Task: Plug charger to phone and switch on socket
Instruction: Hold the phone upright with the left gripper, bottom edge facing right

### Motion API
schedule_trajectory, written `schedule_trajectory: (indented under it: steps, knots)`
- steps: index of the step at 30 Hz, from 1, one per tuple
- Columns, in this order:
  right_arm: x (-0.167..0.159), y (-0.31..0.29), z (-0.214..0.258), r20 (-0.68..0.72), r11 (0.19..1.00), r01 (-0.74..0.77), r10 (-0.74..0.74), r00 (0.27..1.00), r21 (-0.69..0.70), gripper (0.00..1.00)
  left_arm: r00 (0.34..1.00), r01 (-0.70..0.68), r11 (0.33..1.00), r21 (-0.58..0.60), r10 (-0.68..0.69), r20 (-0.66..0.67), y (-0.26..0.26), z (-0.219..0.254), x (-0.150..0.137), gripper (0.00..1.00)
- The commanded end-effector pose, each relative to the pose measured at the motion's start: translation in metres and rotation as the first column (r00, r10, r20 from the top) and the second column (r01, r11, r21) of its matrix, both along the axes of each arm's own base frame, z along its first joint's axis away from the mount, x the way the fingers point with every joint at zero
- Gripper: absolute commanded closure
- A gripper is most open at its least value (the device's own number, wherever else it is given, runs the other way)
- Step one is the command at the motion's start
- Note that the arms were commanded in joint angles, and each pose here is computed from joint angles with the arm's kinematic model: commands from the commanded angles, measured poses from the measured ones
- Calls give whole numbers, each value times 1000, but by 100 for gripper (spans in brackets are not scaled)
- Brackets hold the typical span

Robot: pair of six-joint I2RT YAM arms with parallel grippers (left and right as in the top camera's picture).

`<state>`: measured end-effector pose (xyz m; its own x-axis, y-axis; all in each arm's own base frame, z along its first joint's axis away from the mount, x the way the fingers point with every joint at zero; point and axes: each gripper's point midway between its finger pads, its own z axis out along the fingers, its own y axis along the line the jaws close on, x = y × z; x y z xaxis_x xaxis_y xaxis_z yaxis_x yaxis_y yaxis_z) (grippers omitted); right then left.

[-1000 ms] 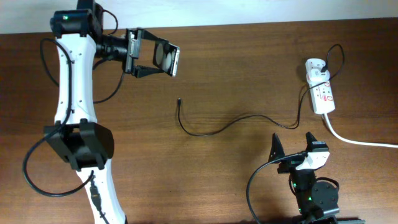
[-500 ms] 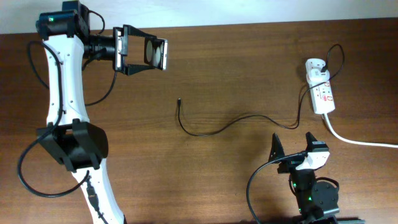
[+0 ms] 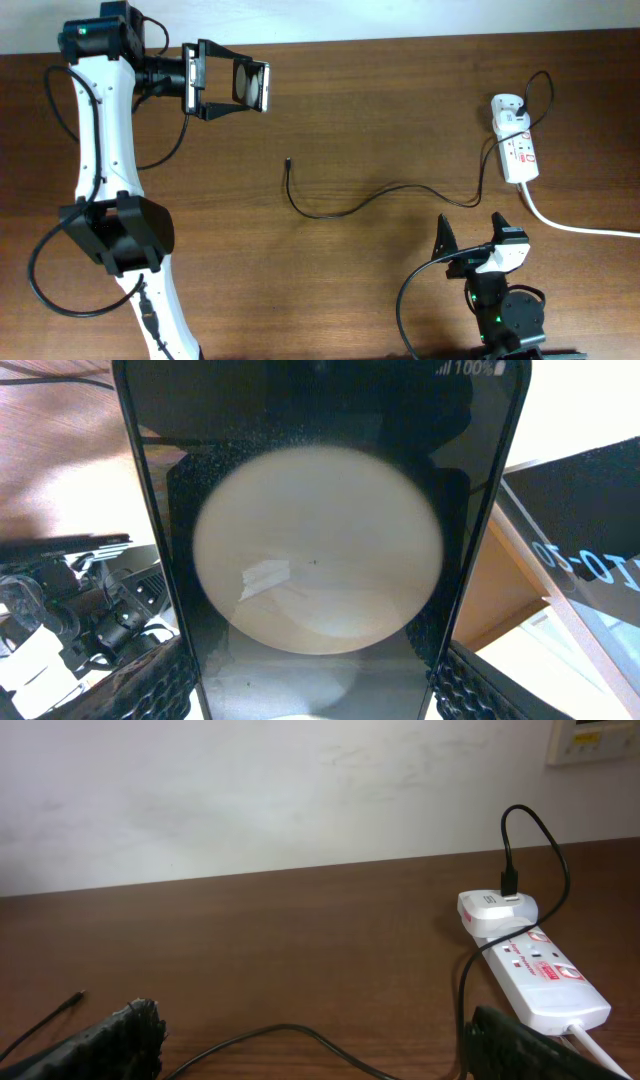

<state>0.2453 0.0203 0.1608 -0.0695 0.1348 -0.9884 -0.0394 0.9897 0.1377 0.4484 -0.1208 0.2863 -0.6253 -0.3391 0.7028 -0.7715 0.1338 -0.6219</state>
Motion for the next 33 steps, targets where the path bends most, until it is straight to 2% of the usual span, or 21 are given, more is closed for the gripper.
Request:
schedule_trajectory:
  steps: [1, 33]
  knots:
    - [0, -1, -3, -5, 1000, 5, -5, 1000, -8, 1, 1000, -2, 999, -50, 3, 27, -1, 17, -1, 80]
    - [0, -1, -3, -5, 1000, 5, -5, 1000, -8, 1, 1000, -9, 997, -79, 9, 1, -2, 22, -1, 86]
